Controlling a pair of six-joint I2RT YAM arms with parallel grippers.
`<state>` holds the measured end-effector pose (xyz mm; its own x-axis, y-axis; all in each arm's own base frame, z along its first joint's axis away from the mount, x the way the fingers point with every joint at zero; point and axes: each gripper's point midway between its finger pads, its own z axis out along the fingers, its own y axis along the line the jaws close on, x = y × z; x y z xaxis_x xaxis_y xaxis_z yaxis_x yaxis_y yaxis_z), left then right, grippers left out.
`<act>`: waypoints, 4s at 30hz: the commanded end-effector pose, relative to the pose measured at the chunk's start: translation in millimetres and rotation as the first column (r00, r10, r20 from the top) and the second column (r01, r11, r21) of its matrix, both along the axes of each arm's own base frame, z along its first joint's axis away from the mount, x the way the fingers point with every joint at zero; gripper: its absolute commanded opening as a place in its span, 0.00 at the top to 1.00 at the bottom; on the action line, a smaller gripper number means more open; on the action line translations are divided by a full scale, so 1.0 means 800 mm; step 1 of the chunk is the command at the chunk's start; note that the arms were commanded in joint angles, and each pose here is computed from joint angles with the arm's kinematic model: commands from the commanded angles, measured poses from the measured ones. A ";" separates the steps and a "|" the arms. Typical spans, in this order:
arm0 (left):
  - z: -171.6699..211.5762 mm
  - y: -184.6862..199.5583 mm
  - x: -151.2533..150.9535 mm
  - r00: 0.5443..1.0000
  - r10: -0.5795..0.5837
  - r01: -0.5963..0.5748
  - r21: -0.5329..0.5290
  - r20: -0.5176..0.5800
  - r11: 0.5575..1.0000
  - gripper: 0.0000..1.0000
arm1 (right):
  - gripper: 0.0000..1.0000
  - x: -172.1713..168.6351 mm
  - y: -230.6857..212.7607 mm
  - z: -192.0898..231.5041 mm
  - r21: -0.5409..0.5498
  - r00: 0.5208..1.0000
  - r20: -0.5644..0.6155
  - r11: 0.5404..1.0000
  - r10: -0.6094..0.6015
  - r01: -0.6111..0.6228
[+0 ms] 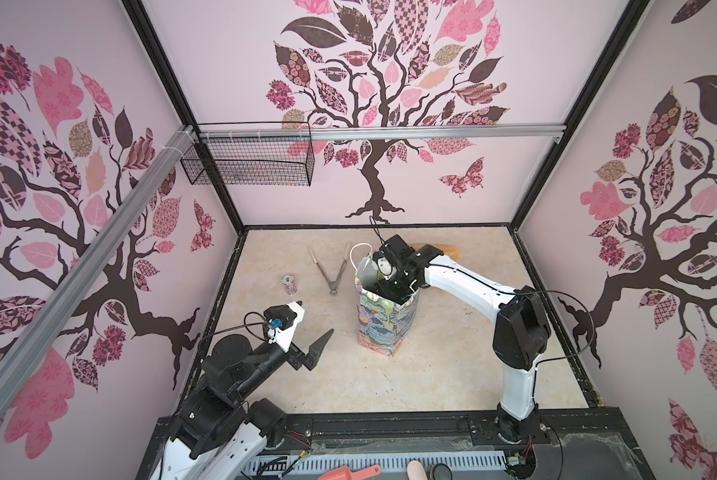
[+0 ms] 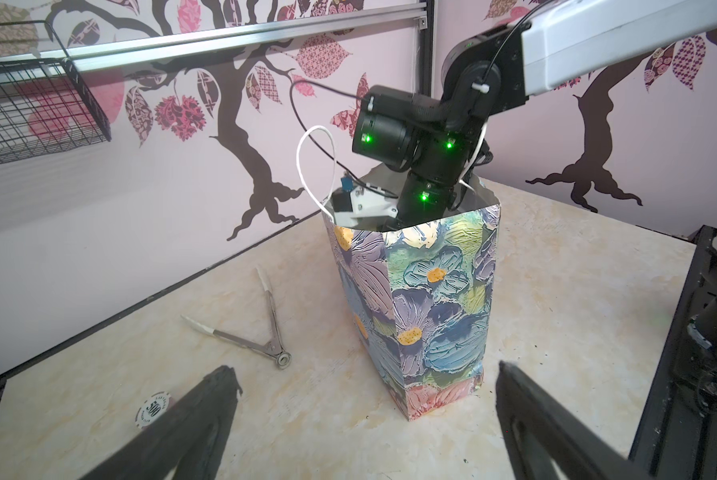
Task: Take the snacks out of the paper bag
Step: 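Move the right gripper over the bag and lower it inside, then grasp a green Fox's candy pack and lift it from the bag, then carry the green candy pack beside the bag toward the tan packet, then lower the green pack onto the table beside the bag and open the right gripper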
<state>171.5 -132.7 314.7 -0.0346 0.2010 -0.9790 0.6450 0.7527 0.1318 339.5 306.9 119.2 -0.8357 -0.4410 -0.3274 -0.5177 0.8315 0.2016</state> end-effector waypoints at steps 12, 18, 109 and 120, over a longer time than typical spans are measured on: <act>-0.003 0.002 0.004 1.000 0.014 -0.014 0.006 0.005 1.000 0.01 | 0.55 -0.010 0.005 -0.002 0.042 1.000 -0.018 0.999 -0.011 0.012; -0.003 0.002 0.004 1.000 0.016 -0.016 0.005 0.008 1.000 0.01 | 0.80 -0.006 0.011 0.041 0.116 0.999 0.045 0.993 -0.022 0.016; -0.028 -0.077 -0.044 0.900 -0.436 0.436 -0.001 -0.026 0.900 0.01 | 1.00 0.072 -0.270 0.105 0.518 0.509 0.278 0.573 -0.815 0.635; -0.035 -0.075 -0.034 0.914 -0.403 0.404 0.016 -0.034 0.915 0.01 | 0.93 0.072 -0.248 -0.008 0.398 0.613 0.154 0.617 -0.775 0.679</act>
<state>141.2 -193.0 292.7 0.0157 0.2196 -0.9755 0.9022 0.4176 0.1085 388.3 103.0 110.5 -0.6925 0.4092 -0.5941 0.1891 0.8977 0.3979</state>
